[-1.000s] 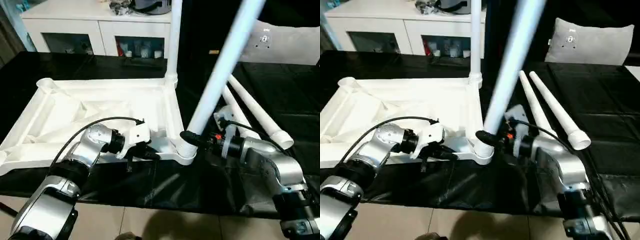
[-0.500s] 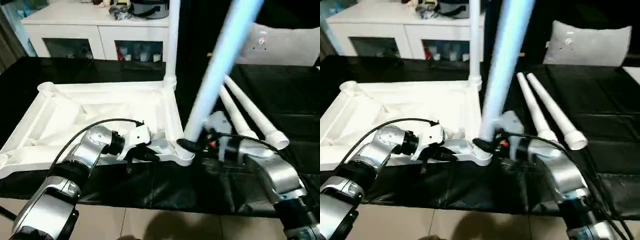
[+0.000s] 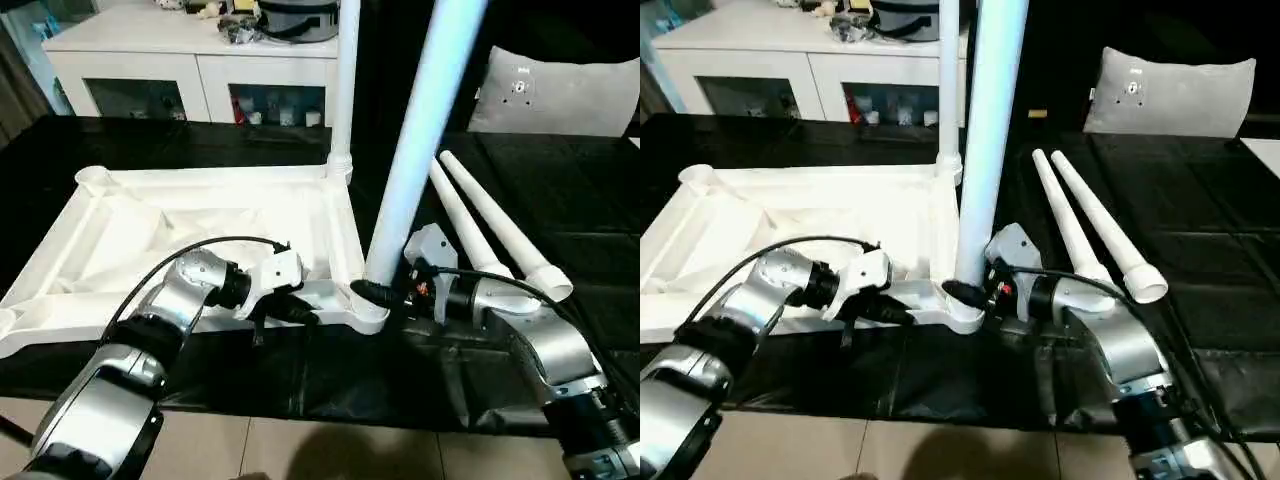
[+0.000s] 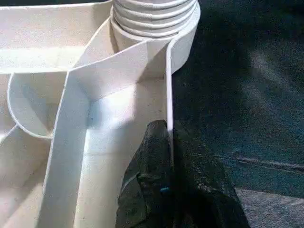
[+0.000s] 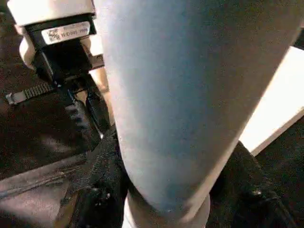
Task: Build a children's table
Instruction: Insert table leg to table base, then rotate leg to tighten
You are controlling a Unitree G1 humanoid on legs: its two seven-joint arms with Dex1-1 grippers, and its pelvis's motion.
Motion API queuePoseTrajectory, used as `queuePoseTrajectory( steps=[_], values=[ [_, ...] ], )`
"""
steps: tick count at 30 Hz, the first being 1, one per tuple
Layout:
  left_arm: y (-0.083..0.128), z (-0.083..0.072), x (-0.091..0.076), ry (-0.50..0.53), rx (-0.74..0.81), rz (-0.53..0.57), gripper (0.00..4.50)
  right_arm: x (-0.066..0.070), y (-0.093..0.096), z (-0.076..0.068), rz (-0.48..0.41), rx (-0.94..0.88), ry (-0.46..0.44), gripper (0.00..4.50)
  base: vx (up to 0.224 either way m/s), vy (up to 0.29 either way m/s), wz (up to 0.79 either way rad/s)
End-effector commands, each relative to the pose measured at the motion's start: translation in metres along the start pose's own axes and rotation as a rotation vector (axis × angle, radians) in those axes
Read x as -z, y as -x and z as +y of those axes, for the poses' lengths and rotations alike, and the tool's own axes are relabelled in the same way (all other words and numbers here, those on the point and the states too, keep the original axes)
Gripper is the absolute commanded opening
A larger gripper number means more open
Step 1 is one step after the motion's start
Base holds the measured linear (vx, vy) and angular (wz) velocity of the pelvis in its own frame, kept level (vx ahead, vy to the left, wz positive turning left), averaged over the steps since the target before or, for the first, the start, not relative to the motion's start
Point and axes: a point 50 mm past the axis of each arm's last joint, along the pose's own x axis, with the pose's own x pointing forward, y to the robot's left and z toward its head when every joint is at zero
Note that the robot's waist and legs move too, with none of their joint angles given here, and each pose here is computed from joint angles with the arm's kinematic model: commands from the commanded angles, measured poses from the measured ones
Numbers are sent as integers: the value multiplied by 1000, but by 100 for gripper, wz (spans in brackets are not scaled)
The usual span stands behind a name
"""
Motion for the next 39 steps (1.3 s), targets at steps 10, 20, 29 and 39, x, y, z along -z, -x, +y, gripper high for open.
queuePoseTrajectory(
  steps=[10, 20, 29, 39],
  values=[
    [18, 11, -12, 61, -204, -78, 0, 56, -8, 8, 222, 115, -178, 189, 0, 0, 0],
    [-13, -40, -47, 154, -294, -142, 0, 52, -22, -5, 178, 330, -256, 189, 0, 0, 0],
    [-19, -48, -59, 62, -339, -63, 0, 48, -32, -2, 164, 287, -266, 189, 0, 0, 0],
    [-7, -38, -52, 72, -416, -31, 0, 45, -37, -3, 161, 265, -226, 189, 0, 0, 0]
  ],
)
